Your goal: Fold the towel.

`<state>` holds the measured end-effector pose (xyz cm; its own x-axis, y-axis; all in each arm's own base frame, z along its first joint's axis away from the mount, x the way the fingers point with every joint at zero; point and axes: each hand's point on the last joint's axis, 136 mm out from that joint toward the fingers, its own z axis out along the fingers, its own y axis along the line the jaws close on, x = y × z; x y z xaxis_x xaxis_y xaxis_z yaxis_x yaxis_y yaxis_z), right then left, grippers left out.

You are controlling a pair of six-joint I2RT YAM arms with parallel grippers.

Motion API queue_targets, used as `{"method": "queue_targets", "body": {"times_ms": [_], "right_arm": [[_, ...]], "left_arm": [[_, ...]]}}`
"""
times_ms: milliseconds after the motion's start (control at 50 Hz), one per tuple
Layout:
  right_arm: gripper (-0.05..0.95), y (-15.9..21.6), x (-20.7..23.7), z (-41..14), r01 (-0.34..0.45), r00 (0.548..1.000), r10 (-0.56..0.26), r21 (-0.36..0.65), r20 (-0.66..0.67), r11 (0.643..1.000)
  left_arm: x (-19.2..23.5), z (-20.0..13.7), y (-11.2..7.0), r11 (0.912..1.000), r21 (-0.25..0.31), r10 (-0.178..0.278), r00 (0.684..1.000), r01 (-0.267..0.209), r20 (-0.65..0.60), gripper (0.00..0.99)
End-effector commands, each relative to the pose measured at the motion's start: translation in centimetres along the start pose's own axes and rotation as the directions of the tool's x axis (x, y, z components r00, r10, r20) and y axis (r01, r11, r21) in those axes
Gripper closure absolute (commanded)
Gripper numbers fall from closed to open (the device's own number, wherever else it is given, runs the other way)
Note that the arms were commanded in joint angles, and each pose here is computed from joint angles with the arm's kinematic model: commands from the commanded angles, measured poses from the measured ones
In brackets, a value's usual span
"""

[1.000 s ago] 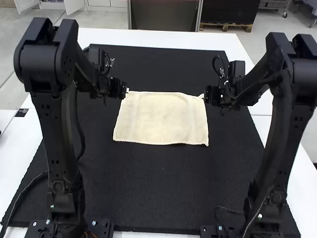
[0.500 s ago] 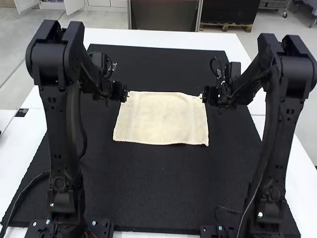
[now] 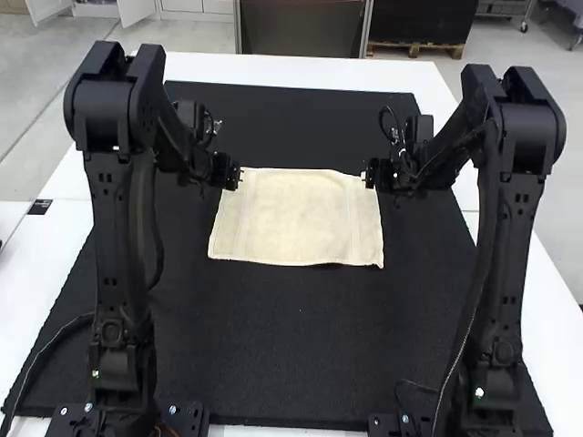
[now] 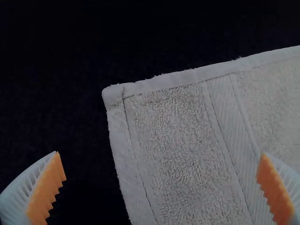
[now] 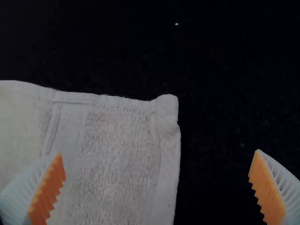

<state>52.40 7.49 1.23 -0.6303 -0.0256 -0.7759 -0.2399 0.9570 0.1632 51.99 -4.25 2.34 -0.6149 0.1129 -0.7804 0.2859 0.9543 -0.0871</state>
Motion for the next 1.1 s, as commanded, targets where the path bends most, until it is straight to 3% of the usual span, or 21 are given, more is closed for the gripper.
{"method": "queue_targets", "body": {"times_ms": [0, 940, 1080], "right_arm": [[0.00, 1.2, -1.0, 0.7, 0.011, 1.000, -0.010, -0.027, 0.020, 1.000], [0.00, 1.7, 0.0, 3.8, 0.019, 1.000, -0.019, -0.032, 0.000, 0.999], [0.03, 1.0, 0.2, 4.0, 0.056, 0.998, -0.055, 0.013, -0.004, 0.998]], "left_arm": [[-0.8, 0.7, -0.4, 0.9996, 0.019, 0.022, 1.000, -0.022, 0.017, 0.038], [-0.5, 3.5, 1.3, 0.9995, 0.003, 0.031, 0.999, -0.032, 0.024, 0.048], [-0.4, 3.7, 1.4, 0.9996, 0.003, 0.029, 0.999, -0.030, 0.023, 0.154]]}}
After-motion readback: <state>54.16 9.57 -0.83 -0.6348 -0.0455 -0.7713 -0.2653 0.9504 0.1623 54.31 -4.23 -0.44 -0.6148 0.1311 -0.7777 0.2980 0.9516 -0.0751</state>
